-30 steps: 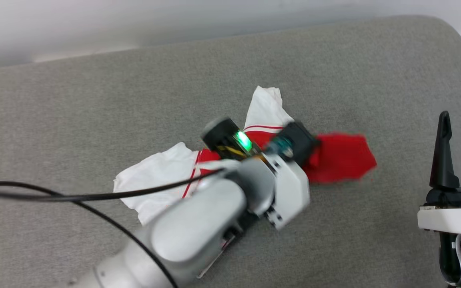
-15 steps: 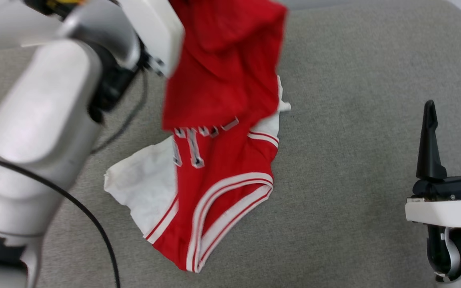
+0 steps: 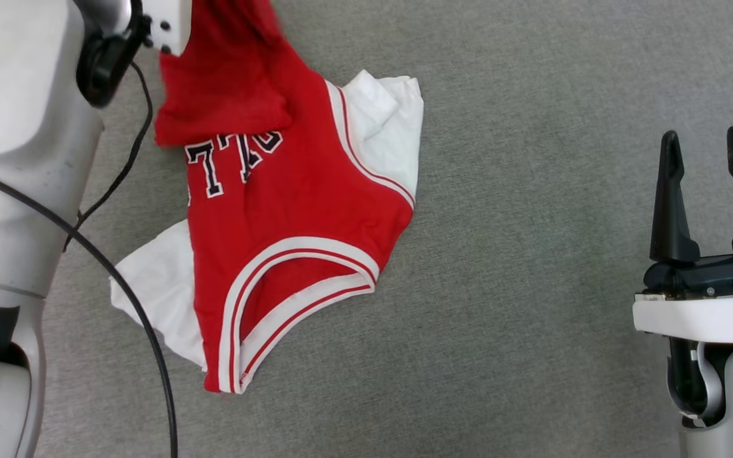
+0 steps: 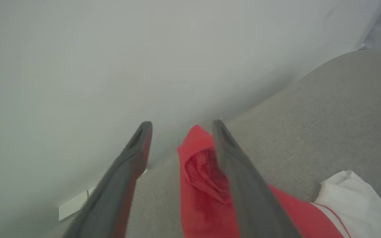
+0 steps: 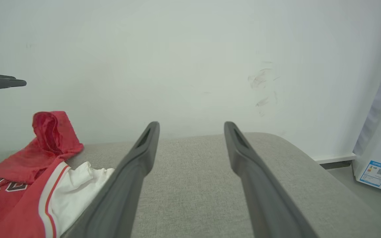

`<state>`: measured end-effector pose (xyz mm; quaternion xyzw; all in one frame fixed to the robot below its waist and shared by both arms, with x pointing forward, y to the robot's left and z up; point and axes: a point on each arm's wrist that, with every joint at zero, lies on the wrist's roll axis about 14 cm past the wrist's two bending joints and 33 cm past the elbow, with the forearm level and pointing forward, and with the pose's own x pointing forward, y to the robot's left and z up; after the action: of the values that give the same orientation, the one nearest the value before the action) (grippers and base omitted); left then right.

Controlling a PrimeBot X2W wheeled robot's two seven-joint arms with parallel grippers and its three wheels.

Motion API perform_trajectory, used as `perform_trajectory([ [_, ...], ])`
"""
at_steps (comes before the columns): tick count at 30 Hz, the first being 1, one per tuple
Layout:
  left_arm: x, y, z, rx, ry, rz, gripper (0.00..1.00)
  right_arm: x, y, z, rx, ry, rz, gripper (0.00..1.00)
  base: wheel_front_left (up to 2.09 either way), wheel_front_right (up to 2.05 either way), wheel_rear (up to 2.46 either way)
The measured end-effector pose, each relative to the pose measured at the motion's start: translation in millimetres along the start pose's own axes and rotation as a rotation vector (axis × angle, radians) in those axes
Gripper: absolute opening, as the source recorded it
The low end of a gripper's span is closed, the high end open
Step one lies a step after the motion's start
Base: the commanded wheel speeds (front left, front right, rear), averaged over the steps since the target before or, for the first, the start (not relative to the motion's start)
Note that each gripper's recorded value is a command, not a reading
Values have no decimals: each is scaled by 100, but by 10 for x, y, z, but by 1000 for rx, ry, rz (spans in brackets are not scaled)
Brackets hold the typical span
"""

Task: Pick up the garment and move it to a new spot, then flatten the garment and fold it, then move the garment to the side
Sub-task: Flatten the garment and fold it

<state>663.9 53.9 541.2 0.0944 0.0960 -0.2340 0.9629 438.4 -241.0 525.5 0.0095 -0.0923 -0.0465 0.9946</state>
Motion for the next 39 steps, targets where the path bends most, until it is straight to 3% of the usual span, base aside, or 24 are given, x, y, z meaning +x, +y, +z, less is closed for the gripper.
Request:
perform_trajectory([
  [5, -146, 136, -253, 0, 38, 38, 100, 31, 67, 69, -3, -22, 19, 100, 0, 0, 0],
  [10, -386, 275, 145, -16, -137, 94, 100, 34, 105, 198, -13, -56, 29, 100, 0, 0, 0],
  [13, -636, 393, 287, 11, -221, 142, 100, 6, 179, 274, -19, -71, 50, 100, 0, 0, 0],
  [21, -1543, 685, 231, -45, -355, 326, 100, -158, 275, 449, -7, -101, 74, 100, 0, 0, 0],
  [32, -2799, 348, -220, -71, -423, 479, 100, -228, 565, 611, 21, -140, 153, 100, 0, 0, 0],
  [39, -3258, 105, -438, -141, -426, 567, 100, -267, 694, 422, 31, -81, 190, 100, 0, 0, 0],
])
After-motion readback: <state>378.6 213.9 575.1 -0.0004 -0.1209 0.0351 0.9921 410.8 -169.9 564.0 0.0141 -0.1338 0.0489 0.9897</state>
